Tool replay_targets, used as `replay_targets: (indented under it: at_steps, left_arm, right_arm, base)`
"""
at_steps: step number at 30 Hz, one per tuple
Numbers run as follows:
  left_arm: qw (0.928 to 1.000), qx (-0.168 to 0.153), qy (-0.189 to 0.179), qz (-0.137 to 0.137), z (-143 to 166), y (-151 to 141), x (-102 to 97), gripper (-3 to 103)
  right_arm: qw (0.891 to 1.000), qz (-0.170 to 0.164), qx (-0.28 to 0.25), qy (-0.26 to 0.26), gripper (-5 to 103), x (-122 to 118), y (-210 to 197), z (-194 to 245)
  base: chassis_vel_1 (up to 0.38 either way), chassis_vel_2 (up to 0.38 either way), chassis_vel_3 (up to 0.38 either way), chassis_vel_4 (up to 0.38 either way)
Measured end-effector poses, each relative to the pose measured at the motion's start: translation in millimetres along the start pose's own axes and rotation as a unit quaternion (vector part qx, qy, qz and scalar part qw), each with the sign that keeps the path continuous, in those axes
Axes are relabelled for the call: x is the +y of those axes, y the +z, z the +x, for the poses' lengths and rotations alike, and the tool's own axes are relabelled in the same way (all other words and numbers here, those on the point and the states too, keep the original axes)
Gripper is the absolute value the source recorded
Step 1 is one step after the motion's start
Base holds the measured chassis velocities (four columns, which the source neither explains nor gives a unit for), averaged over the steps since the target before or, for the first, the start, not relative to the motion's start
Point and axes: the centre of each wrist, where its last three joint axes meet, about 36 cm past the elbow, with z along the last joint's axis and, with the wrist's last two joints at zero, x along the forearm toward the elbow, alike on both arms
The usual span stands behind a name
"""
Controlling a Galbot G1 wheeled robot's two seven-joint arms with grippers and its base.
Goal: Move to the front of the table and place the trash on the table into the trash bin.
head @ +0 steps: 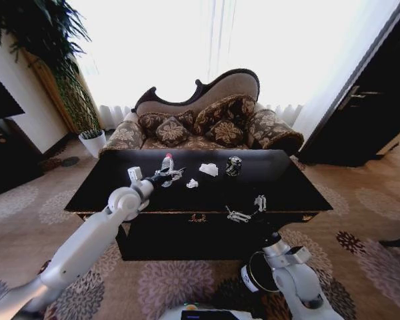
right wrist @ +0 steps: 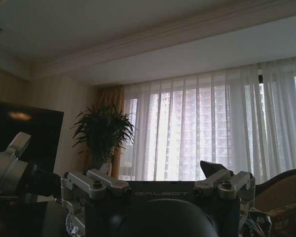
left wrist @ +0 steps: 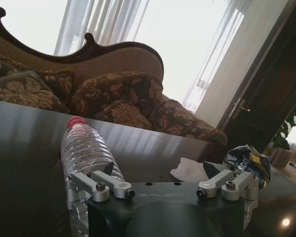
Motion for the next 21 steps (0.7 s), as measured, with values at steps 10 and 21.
replay_targets:
  at_steps: [10, 21]
  left_arm:
    - [0.9998, -0.007, 0.02, 0.0, 7, 12, 4.3, 100]
    - [0.9992, -0.033, -0.002, -0.023, 31, 7, 10.5, 100]
  right_arm:
    - [1.0, -0.001, 0.0, -0.007, 100, 1, 3, -2]
    - [1.0, 0.0, -0.002, -0.015, 100, 0, 6, 0]
  base:
    - [0.0, 0.0, 0.0, 0.0]
    - [0.0, 0.0, 0.0, 0.0]
